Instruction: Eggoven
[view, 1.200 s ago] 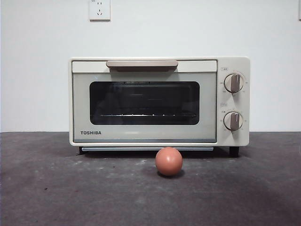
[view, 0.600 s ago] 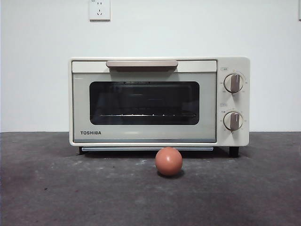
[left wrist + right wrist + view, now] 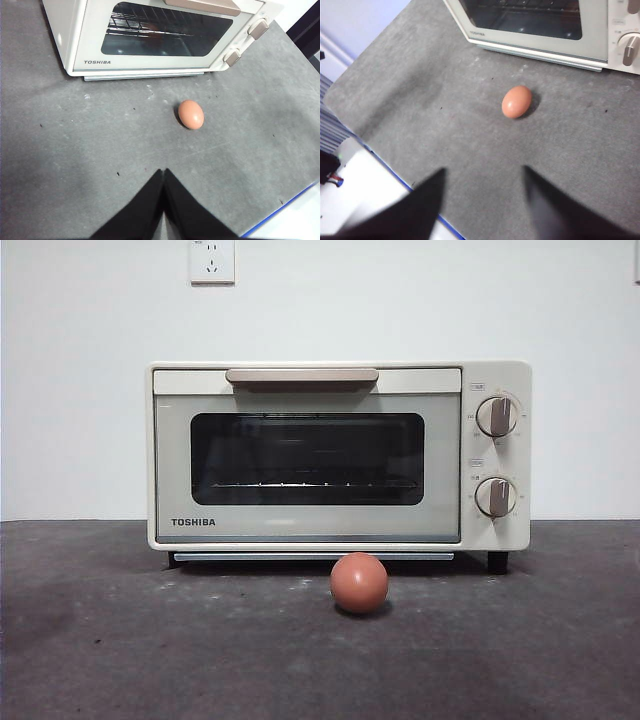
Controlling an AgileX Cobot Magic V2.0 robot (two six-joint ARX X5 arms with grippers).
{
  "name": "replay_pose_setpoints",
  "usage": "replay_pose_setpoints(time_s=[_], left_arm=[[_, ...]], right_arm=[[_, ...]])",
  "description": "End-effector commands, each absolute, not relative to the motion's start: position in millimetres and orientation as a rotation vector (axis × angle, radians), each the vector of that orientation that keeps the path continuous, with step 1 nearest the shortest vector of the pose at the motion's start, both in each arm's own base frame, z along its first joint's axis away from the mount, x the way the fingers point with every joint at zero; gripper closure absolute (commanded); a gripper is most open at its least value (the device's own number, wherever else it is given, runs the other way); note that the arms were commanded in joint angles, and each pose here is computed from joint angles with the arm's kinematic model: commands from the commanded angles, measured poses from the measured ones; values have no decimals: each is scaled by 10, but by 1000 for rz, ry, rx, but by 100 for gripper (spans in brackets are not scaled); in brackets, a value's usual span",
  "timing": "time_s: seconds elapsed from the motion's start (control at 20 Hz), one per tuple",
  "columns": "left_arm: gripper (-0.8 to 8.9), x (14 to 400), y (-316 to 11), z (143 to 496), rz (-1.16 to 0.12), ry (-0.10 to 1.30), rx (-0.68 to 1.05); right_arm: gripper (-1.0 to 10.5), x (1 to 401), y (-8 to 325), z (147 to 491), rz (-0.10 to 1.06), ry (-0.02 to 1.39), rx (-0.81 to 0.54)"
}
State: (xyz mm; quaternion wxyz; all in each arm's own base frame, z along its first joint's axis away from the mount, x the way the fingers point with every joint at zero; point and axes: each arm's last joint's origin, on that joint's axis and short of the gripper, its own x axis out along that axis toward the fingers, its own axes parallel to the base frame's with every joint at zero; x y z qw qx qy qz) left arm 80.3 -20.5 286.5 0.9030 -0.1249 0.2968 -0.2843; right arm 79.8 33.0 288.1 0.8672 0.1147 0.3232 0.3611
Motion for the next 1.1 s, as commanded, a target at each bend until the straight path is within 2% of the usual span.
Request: replay_pose_setpoints(time_s=[0.05,0.4,1.1], left_arm=[[806,803,-208,2919,-603,589,-236],[806,804,-208,2919,-603,589,-236],[806,801,-217,2918,-612,592,-237]], right_arm=[[596,826,339,2929,743,687,281],[597,1139,526,2917,761,757,373],[598,2076,1862,2356,515,983,180]])
